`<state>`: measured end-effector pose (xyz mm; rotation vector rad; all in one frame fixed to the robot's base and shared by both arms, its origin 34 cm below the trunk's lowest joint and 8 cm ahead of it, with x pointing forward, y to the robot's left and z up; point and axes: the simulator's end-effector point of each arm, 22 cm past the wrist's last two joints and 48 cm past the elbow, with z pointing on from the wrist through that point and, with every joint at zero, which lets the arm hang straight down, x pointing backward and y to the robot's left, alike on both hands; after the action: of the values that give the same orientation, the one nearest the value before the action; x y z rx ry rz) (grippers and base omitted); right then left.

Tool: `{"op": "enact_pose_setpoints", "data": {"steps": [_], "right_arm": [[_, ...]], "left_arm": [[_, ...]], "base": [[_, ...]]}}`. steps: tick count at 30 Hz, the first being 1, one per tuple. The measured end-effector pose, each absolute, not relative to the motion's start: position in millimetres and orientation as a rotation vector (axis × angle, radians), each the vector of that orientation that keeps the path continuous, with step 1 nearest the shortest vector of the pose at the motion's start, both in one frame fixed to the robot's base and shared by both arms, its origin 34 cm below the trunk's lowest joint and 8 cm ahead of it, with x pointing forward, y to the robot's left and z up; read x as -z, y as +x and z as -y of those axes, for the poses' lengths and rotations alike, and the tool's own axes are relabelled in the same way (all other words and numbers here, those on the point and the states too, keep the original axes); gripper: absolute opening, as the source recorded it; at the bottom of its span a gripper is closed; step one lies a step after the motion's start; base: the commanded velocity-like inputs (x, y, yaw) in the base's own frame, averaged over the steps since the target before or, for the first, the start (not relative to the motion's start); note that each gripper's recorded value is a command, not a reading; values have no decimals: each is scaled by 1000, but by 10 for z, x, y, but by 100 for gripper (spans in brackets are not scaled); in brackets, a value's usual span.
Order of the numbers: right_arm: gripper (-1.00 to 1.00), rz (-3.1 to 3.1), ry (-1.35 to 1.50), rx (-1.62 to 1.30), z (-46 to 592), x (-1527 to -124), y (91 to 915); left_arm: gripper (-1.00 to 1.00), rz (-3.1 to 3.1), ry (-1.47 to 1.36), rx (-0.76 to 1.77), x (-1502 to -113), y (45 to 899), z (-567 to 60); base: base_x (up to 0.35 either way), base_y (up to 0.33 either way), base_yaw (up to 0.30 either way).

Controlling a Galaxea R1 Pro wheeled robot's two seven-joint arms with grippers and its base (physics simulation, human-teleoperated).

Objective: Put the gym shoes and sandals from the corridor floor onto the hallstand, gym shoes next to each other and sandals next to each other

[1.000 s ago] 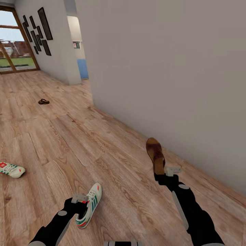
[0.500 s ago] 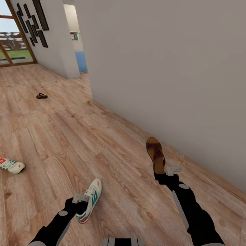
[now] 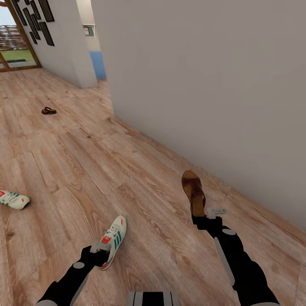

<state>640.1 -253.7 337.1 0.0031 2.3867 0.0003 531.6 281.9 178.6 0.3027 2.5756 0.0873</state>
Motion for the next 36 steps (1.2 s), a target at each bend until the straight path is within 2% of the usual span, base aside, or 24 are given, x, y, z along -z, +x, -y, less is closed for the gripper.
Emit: {"op": "enact_pose_setpoints", "data": {"steps": [36], "right_arm": [[-100, -2504, 3, -1, 2534, -2707, 6162]], "left_arm": [[100, -2693, 318, -74, -1258, 4894, -2832]], "base": [[0, 0, 35]]}}
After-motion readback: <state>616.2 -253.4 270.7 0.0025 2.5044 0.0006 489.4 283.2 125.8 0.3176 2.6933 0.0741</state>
